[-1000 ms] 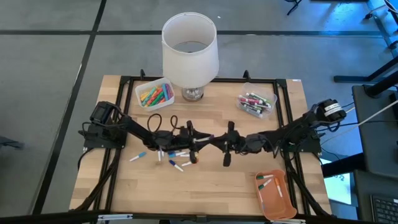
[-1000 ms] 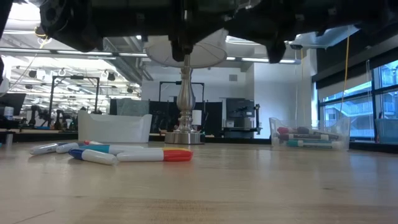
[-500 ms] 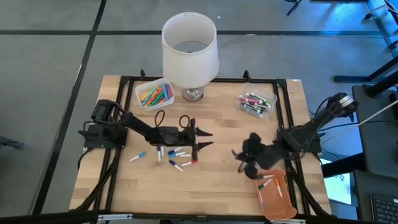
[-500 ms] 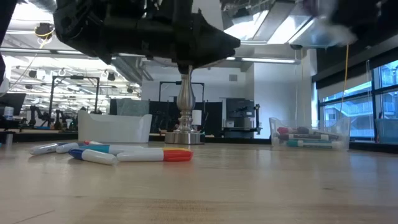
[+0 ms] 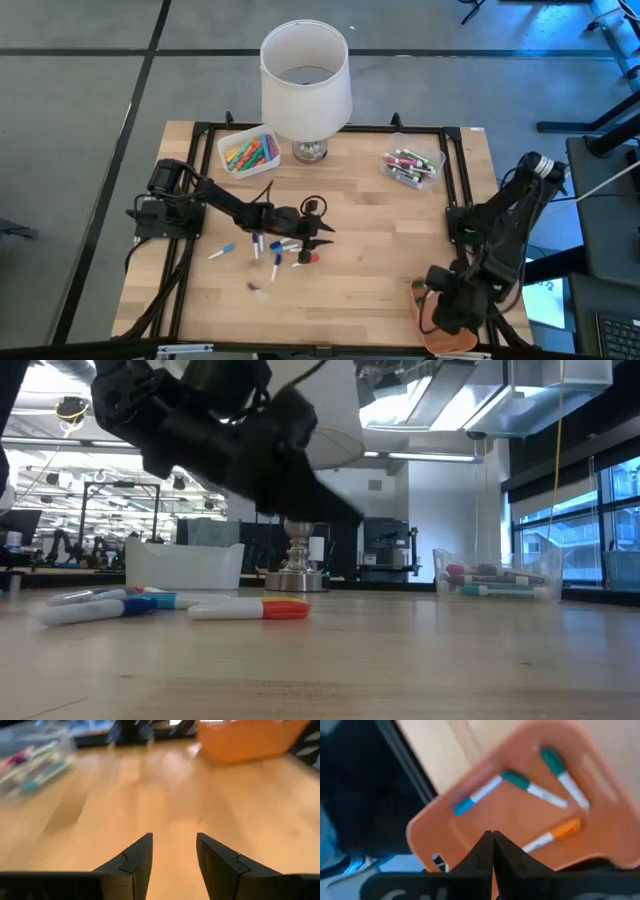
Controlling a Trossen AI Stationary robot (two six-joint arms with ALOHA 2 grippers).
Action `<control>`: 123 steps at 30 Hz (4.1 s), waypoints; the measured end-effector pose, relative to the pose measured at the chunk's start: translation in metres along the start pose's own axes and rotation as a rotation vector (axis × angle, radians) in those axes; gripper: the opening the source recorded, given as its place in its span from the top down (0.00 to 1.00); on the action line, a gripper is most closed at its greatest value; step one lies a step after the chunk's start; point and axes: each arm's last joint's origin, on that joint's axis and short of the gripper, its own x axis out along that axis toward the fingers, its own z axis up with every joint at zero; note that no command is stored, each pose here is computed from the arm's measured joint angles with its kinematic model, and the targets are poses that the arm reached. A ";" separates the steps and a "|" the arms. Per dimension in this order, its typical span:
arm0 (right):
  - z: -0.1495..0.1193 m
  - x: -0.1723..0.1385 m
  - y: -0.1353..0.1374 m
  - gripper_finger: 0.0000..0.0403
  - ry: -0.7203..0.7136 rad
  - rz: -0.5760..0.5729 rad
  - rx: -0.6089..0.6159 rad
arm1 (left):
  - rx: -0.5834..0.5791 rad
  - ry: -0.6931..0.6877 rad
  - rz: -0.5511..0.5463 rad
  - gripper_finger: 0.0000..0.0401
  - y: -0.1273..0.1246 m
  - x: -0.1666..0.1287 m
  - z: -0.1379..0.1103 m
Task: Pick & Place Markers
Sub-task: Put the red mini marker into the orange bin
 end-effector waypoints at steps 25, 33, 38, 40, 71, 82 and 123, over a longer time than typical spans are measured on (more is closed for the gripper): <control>0.092 0.007 -0.014 0.86 -0.161 -0.107 -0.332 | -0.128 0.663 0.387 0.67 -0.043 -0.101 -0.015; 0.121 0.003 -0.022 0.86 -0.205 -0.102 -0.414 | -0.132 0.954 0.441 0.67 -0.006 -0.117 -0.026; 0.130 0.001 -0.027 0.86 -0.214 -0.115 -0.422 | -0.054 1.029 0.300 0.65 0.014 -0.111 -0.028; 0.131 0.001 -0.028 0.86 -0.214 -0.118 -0.436 | -0.029 1.055 0.274 0.64 0.023 -0.109 -0.031; 0.148 0.058 -0.052 0.79 -1.034 -0.010 -0.210 | -0.228 0.283 0.297 0.92 0.030 -0.038 0.040; 0.144 0.056 -0.083 0.45 -1.386 0.198 -0.116 | -0.340 -0.108 0.138 0.91 0.003 0.004 0.044; 0.120 0.006 -0.070 0.93 -1.074 0.070 -0.380 | -0.413 -0.080 -0.041 0.62 0.005 0.030 0.014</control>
